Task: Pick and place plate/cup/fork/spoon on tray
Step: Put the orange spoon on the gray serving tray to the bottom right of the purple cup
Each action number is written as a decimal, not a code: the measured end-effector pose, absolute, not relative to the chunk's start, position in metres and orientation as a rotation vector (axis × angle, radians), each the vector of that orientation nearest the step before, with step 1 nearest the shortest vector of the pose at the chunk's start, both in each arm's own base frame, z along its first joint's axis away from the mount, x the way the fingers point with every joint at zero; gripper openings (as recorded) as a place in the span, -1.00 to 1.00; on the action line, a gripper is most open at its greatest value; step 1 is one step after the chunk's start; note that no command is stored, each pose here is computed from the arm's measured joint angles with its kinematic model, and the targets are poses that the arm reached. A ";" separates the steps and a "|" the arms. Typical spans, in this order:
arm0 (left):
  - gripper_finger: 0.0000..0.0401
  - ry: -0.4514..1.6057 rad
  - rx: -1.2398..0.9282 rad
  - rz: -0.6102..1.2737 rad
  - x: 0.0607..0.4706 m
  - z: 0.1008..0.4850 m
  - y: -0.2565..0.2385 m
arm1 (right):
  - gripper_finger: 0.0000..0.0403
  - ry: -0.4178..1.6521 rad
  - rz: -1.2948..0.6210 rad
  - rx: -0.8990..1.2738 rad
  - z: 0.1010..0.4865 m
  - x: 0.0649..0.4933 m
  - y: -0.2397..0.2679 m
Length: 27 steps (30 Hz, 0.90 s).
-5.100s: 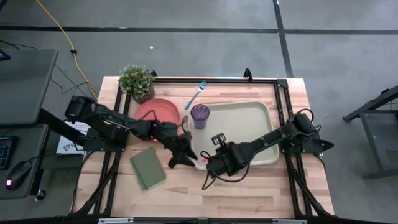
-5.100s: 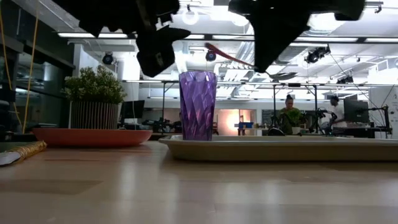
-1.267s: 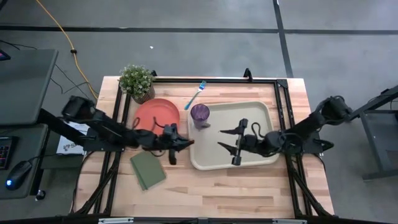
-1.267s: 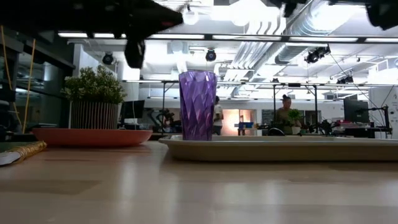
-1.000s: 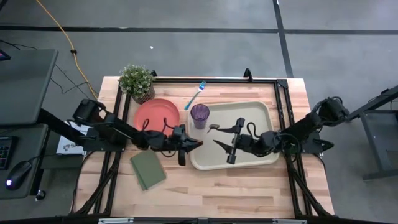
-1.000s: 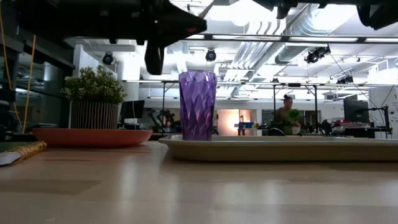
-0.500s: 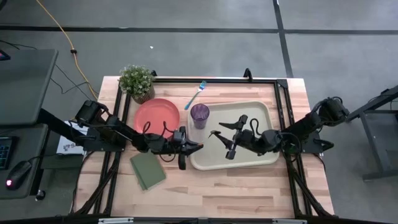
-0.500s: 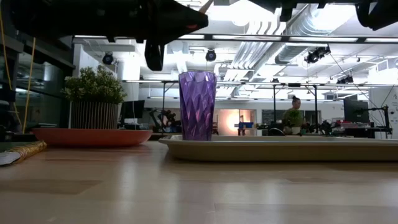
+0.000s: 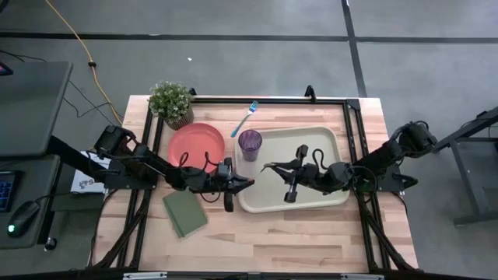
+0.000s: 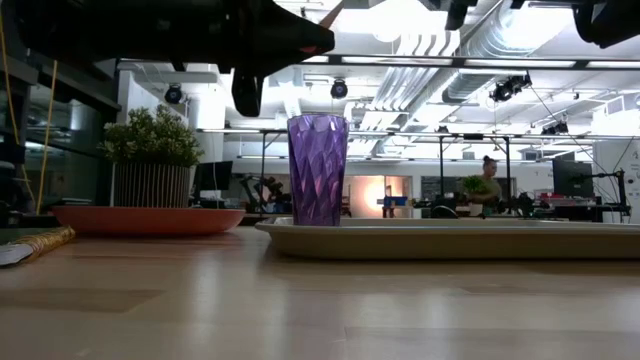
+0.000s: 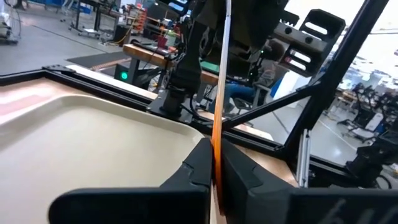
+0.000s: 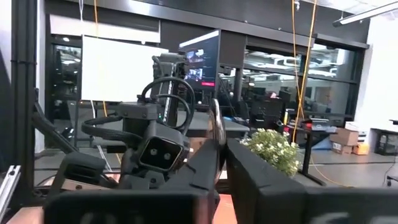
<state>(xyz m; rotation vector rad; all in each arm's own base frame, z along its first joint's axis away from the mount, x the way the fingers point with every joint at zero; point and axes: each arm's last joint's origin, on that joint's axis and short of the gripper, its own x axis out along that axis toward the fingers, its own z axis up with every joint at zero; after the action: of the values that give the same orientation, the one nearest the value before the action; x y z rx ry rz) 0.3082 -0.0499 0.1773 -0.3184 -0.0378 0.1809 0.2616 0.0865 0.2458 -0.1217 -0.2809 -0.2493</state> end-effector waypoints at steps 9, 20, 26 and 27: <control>-0.69 -0.009 -0.204 0.186 0.295 0.188 -0.048 | -0.99 -0.231 -0.345 -0.182 0.252 0.249 0.098; -0.15 -0.104 -0.217 0.246 0.225 0.227 -0.041 | -1.00 0.095 -0.443 -0.057 0.261 0.201 0.082; -0.12 -0.145 -0.211 0.233 0.216 0.236 -0.041 | -1.00 0.304 -0.360 0.203 0.240 0.217 0.038; -0.13 -0.148 -0.211 0.233 0.216 0.236 -0.041 | -1.00 0.293 -0.322 0.234 0.241 0.223 0.033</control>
<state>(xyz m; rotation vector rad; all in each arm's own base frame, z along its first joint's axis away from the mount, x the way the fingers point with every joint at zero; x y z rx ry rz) 0.2156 -0.0409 0.2364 -0.2110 -0.1478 0.2330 0.2234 0.0328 0.2406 0.2339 0.2926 -0.3216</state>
